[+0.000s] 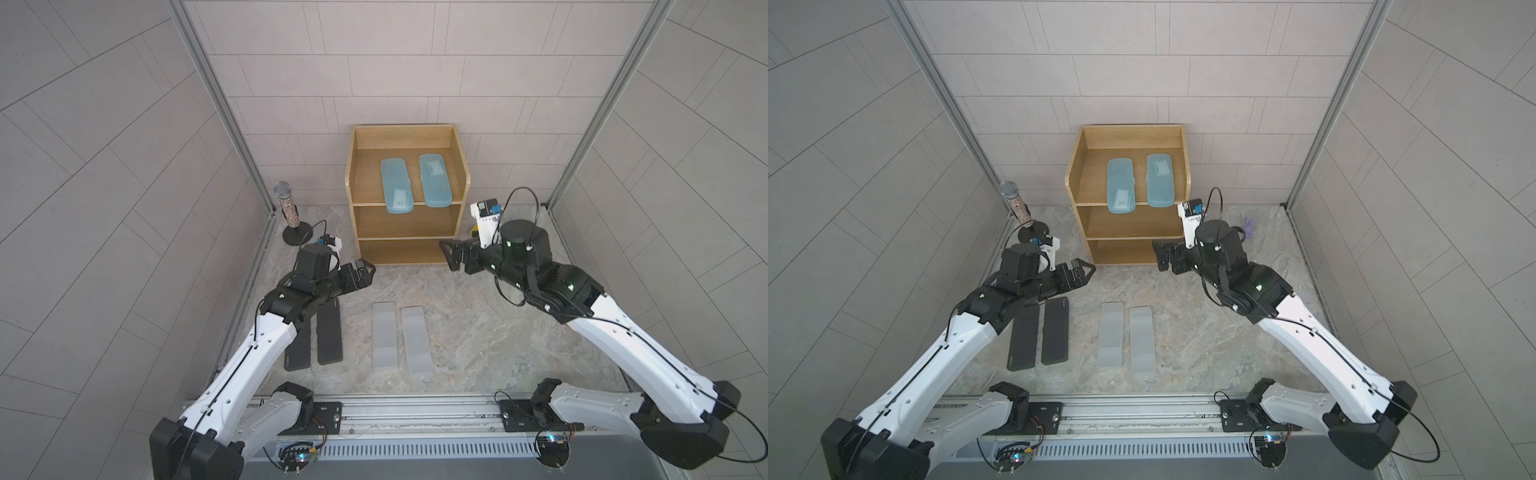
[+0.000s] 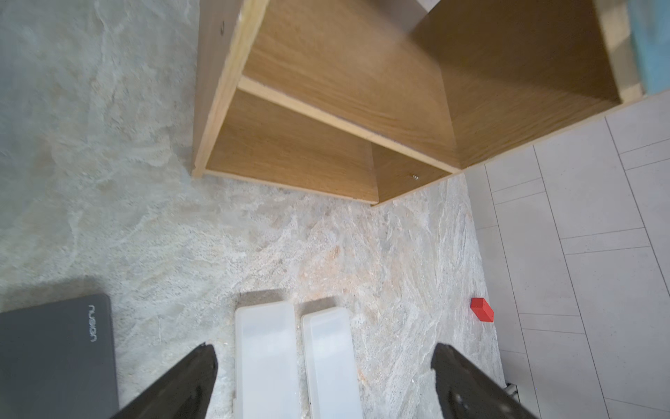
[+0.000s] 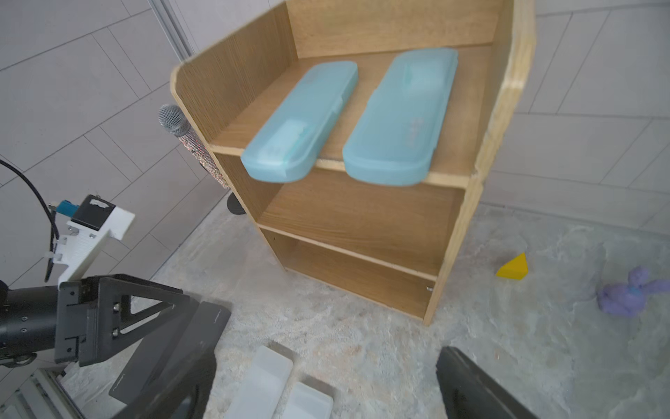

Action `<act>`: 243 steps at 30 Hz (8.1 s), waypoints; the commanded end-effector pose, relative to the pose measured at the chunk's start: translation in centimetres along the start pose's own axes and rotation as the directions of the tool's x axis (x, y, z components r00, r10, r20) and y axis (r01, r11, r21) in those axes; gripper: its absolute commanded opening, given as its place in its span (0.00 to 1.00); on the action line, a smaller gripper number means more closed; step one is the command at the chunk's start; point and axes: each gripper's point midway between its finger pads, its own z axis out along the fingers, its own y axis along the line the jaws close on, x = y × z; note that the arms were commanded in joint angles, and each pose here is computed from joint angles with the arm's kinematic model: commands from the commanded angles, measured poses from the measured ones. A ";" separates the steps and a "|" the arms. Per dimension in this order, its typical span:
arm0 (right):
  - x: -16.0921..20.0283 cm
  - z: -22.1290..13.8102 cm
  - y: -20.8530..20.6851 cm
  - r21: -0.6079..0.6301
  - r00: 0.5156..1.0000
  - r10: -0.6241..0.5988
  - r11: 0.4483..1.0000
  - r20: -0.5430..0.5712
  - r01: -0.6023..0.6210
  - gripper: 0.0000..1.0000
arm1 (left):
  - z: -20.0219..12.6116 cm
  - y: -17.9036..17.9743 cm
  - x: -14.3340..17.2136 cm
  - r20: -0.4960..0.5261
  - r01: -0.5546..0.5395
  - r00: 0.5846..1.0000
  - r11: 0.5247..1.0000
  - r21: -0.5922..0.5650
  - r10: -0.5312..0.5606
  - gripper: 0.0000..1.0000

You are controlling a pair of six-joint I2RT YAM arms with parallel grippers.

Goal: Place the pencil cases on the shelf according to color
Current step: Place the pencil case on the shelf, then pick up the pencil case from the center of the board, then place the pencil case on the shelf.

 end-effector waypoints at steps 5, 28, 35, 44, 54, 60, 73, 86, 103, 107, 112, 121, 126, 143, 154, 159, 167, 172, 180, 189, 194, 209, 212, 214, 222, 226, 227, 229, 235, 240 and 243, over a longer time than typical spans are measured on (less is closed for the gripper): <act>11.3 1.0 -2.6 0.104 0.949 0.220 0.974 -0.224 -0.201 1.00 | 1.0 2.6 3.9 -0.017 0.028 0.999 0.996 -0.087 -0.029 1.00; 30.4 7.5 5.2 0.151 0.792 0.110 0.988 -0.600 -0.023 1.00 | 3.5 7.3 10.3 -0.085 0.063 0.993 0.972 -0.225 -0.084 1.00; 32.7 8.4 6.0 0.150 0.754 0.076 0.988 -0.652 0.030 1.00 | 3.5 7.7 11.0 -0.090 0.072 0.991 0.971 -0.226 -0.095 1.00; 34.1 7.5 1.8 0.272 0.735 0.125 0.959 -0.667 0.083 1.00 | 4.4 6.4 11.8 -0.135 0.025 0.990 0.980 -0.196 -0.052 1.00; 32.4 5.5 -1.4 0.253 0.751 0.123 0.966 -0.649 0.060 1.00 | 5.4 4.8 11.8 -0.128 -0.016 0.992 0.978 -0.207 -0.011 1.00; 32.1 3.2 -2.6 0.208 0.726 0.103 0.977 -0.680 0.056 1.00 | 4.2 5.0 10.9 -0.051 0.006 0.999 0.981 -0.195 -0.017 1.00; 32.3 1.1 -2.1 0.111 0.776 0.111 0.992 -0.621 -0.053 1.00 | 3.5 7.5 12.4 -0.042 0.028 0.998 0.971 -0.237 -0.039 1.00; 32.5 2.5 -0.1 0.145 0.773 0.085 0.989 -0.628 0.008 1.00 | 2.6 7.6 11.3 -0.021 -0.029 0.999 0.958 -0.285 0.024 1.00; 35.9 3.8 -1.0 0.208 0.749 0.090 0.976 -0.656 0.065 1.00 | 5.0 7.2 12.6 -0.054 -0.013 0.999 0.973 -0.229 0.001 1.00; 37.6 3.2 -2.1 0.232 0.731 0.086 0.967 -0.677 0.101 1.00 | 5.1 7.1 12.7 -0.056 -0.009 0.998 0.976 -0.220 -0.004 1.00; 38.5 2.8 -2.5 0.249 0.731 0.079 0.960 -0.677 0.127 1.00 | 5.0 7.0 12.7 -0.051 -0.002 0.999 0.977 -0.213 -0.009 1.00; 39.0 2.3 -2.7 0.269 0.744 0.066 0.950 -0.665 0.156 0.85 | 4.9 7.4 13.1 -0.056 0.005 0.998 0.977 -0.214 -0.018 1.00; 38.2 2.0 -2.5 0.263 0.766 0.064 0.955 -0.640 0.140 0.67 | 4.7 7.3 12.8 -0.047 0.006 0.999 0.976 -0.216 -0.016 1.00; 30.2 -1.2 -2.5 0.202 0.899 0.106 0.979 -0.424 -0.020 0.46 | 4.7 5.8 10.8 -0.009 0.008 1.000 0.977 -0.213 -0.010 1.00; 24.5 -0.7 -2.9 0.209 0.947 0.120 0.976 -0.297 -0.058 0.46 | 6.0 3.7 8.8 0.003 0.007 1.000 0.983 -0.181 -0.007 1.00; 21.1 0.1 -2.4 0.177 0.960 0.159 0.977 -0.233 -0.119 0.46 | 6.3 2.9 7.3 0.005 -0.025 1.000 0.983 -0.181 0.027 1.00; 18.0 2.0 -1.6 0.142 0.962 0.175 0.979 -0.208 -0.148 0.46 | 8.1 2.0 6.0 -0.024 -0.043 0.999 0.986 -0.164 0.039 1.00; 16.9 3.7 -1.7 0.141 0.959 0.200 0.975 -0.199 -0.174 0.46 | 8.6 2.3 5.8 -0.038 -0.056 0.998 0.981 -0.184 0.050 1.00; 14.3 7.0 -0.8 0.127 0.965 0.184 0.979 -0.187 -0.162 0.46 | 8.6 2.9 5.7 -0.034 -0.038 0.999 0.984 -0.173 0.033 1.00; 10.5 10.2 -2.2 0.199 0.976 0.168 0.970 -0.141 -0.139 0.46 | 8.9 2.8 5.8 -0.040 -0.028 0.999 0.989 -0.146 0.022 1.00; 8.5 12.5 -3.3 0.247 0.979 0.163 0.960 -0.120 -0.129 0.46 | 9.5 2.6 5.8 -0.052 -0.023 0.998 0.991 -0.130 0.016 1.00; 6.8 18.7 -5.0 0.328 0.976 0.191 0.933 -0.103 -0.148 0.51 | 9.8 3.2 5.7 -0.078 -0.029 0.997 0.994 -0.105 0.021 1.00; 6.8 19.3 -5.7 0.347 0.976 0.194 0.926 -0.102 -0.148 0.55 | 9.7 3.5 5.8 -0.089 -0.036 0.996 0.993 -0.108 0.027 1.00; 6.7 19.5 -6.2 0.354 0.973 0.206 0.922 -0.099 -0.159 0.58 | 9.7 3.7 6.0 -0.099 -0.038 0.995 0.994 -0.107 0.028 1.00; 6.0 20.6 -6.2 0.355 0.974 0.182 0.927 -0.137 -0.123 0.71 | 9.7 3.7 6.2 -0.121 -0.036 0.992 0.995 -0.091 0.025 1.00; 5.9 20.8 -6.2 0.359 0.973 0.177 0.926 -0.146 -0.115 0.83 | 9.5 3.6 6.2 -0.121 -0.040 0.992 0.996 -0.084 0.029 1.00; 5.9 20.8 -6.2 0.359 0.974 0.176 0.926 -0.146 -0.113 0.85 | 9.5 3.6 6.3 -0.125 -0.041 0.992 0.996 -0.084 0.030 1.00; 5.9 20.8 -6.3 0.363 0.974 0.174 0.925 -0.147 -0.111 0.89 | 9.4 3.7 6.4 -0.131 -0.044 0.991 0.996 -0.083 0.033 1.00; 6.0 19.9 -6.4 0.365 0.973 0.172 0.925 -0.151 -0.107 0.95 | 8.8 3.9 6.8 -0.139 -0.044 0.990 0.996 -0.082 0.033 1.00; 6.2 18.7 -5.5 0.314 0.976 0.167 0.942 -0.138 -0.117 0.98 | 8.0 4.2 7.0 -0.120 -0.028 0.993 0.996 -0.086 0.017 1.00; 6.3 17.8 -5.0 0.299 0.978 0.159 0.947 -0.133 -0.113 0.99 | 7.6 4.2 7.1 -0.105 -0.011 0.994 0.996 -0.084 0.002 1.00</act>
